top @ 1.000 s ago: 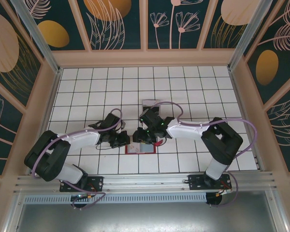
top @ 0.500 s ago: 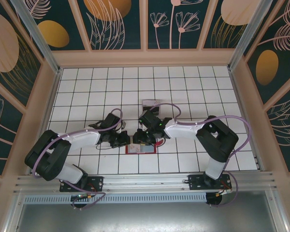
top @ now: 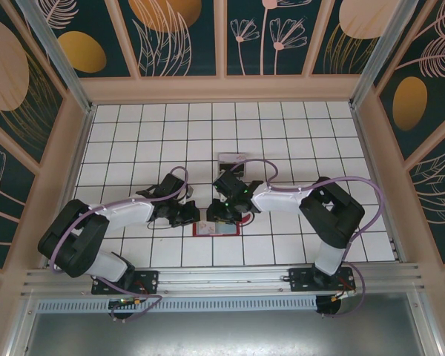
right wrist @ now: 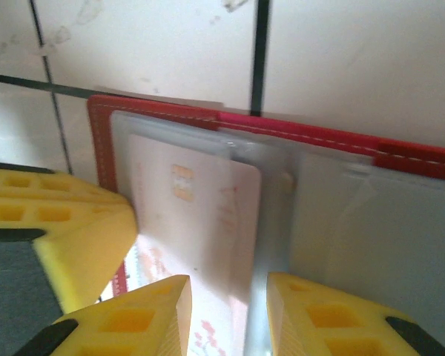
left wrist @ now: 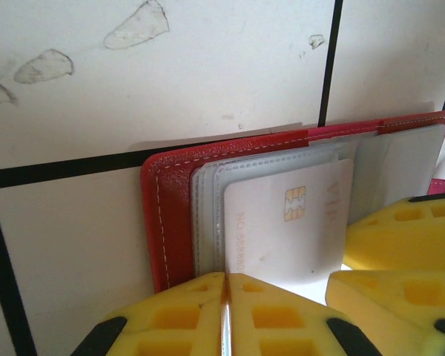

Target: Take the credit cards out of the card holder

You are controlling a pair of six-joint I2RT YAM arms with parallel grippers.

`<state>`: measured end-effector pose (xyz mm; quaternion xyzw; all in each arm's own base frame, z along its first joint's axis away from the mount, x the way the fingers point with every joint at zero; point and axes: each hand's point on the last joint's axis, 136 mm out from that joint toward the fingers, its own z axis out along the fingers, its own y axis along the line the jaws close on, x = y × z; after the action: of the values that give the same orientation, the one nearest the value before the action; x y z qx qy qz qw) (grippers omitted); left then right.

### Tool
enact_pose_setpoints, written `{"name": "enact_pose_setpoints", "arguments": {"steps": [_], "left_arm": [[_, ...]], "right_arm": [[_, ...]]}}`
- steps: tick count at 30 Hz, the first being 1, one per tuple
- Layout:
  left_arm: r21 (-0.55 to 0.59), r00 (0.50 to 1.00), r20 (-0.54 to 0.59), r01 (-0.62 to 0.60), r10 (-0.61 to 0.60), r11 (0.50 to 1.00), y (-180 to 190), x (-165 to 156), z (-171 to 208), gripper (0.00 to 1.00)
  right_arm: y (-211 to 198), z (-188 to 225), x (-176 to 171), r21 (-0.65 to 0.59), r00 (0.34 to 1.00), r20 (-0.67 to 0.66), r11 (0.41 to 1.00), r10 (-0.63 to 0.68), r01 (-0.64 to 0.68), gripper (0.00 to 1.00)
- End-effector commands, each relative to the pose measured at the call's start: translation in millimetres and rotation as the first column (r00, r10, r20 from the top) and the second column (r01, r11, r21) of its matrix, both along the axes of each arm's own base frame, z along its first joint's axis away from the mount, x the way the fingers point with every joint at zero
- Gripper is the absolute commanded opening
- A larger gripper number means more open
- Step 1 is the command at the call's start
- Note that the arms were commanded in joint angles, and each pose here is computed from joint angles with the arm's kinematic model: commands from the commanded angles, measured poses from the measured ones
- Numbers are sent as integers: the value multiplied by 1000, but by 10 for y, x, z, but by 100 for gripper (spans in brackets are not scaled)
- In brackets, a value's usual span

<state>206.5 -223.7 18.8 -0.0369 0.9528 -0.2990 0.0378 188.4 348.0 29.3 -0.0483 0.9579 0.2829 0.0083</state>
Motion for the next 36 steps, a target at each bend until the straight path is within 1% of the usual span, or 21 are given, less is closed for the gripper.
{"name": "enact_pose_setpoints", "arguments": {"steps": [1, 5, 9, 12, 15, 20, 26, 29, 33, 36], "left_arm": [[67, 1000, -30, 9, -7, 998, 100, -83, -104, 11], [67, 1000, -30, 9, -7, 998, 100, -83, -98, 11], [70, 1000, -31, 9, -7, 998, 106, -86, -105, 11], [71, 1000, -30, 7, -5, 997, 111, -83, -107, 11], [70, 1000, -30, 7, -5, 998, 106, -80, -101, 11], [71, 999, -31, 10, -8, 997, 107, -82, -106, 11], [77, 1000, -25, 6, -4, 997, 113, -67, -82, 12], [69, 1000, 8, -5, 4, 998, 95, 2, 38, 13], [54, 999, 46, -19, 16, 998, 63, 84, 190, 16], [53, 999, 45, -20, 18, 998, 58, 92, 192, 17]], "right_arm": [[-170, -131, -12, -82, 1000, 2, 997, -7, 7, 33], [-168, -109, -2, -81, 1000, 8, 997, -9, 10, 33], [-79, 0, 5, -19, 1000, 17, 1000, -6, 6, 32], [-53, -9, -8, 3, 1000, 8, 1000, -9, 9, 28], [-72, -53, -20, -2, 1000, 0, 1000, -14, 14, 21], [-84, -53, -22, 0, 1000, 0, 1000, -21, 21, 16], [-140, -35, 2, -29, 999, 13, 999, -32, 33, 17], [-152, 14, 13, -31, 999, 23, 999, -35, 36, 17], [-109, 123, 29, 4, 999, 37, 999, -36, 36, 19], [-50, 173, 25, 51, 999, 34, 998, -35, 33, 20]]}}
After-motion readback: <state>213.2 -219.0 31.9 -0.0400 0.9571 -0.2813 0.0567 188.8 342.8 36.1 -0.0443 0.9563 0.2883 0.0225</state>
